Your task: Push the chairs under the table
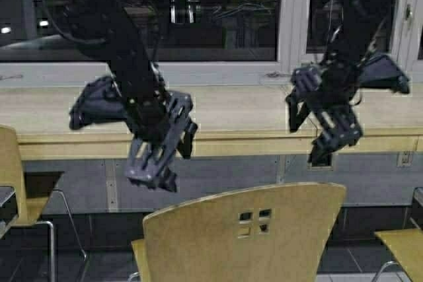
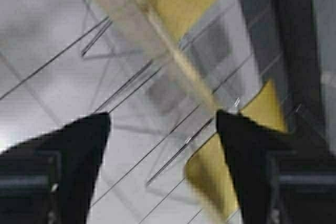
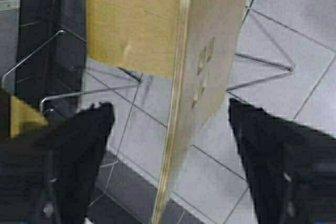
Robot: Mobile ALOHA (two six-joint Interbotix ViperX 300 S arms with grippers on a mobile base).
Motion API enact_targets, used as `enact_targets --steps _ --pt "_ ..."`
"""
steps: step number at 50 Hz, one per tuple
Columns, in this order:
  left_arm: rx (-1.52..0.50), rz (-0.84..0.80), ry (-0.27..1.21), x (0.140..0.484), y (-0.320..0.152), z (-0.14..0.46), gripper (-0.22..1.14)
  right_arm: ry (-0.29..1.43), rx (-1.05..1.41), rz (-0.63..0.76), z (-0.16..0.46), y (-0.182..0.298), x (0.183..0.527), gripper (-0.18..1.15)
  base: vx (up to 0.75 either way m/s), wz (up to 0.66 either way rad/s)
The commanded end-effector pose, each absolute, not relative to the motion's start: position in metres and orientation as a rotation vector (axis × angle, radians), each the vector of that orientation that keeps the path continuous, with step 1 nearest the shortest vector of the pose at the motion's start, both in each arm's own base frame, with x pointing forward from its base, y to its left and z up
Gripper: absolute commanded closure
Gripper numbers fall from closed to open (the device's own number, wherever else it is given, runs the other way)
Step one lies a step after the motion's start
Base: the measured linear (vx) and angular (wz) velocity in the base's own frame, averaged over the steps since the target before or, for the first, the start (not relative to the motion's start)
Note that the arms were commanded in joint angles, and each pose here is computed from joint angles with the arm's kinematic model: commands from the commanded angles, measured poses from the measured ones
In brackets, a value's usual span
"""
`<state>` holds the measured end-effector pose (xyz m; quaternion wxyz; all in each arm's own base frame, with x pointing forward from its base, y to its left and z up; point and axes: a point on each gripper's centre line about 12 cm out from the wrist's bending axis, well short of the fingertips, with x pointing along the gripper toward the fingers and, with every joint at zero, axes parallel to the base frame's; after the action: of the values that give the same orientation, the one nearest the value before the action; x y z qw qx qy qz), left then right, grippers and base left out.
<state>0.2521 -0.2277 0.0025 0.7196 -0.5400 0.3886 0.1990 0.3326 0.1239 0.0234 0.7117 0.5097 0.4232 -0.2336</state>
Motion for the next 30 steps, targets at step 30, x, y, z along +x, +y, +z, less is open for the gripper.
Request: enact_targets --steps 30 --pt "-1.296 0.565 0.786 0.302 -0.240 -0.057 -0.03 0.937 1.088 -0.583 -0.045 0.114 0.389 -0.01 0.00 0.00"
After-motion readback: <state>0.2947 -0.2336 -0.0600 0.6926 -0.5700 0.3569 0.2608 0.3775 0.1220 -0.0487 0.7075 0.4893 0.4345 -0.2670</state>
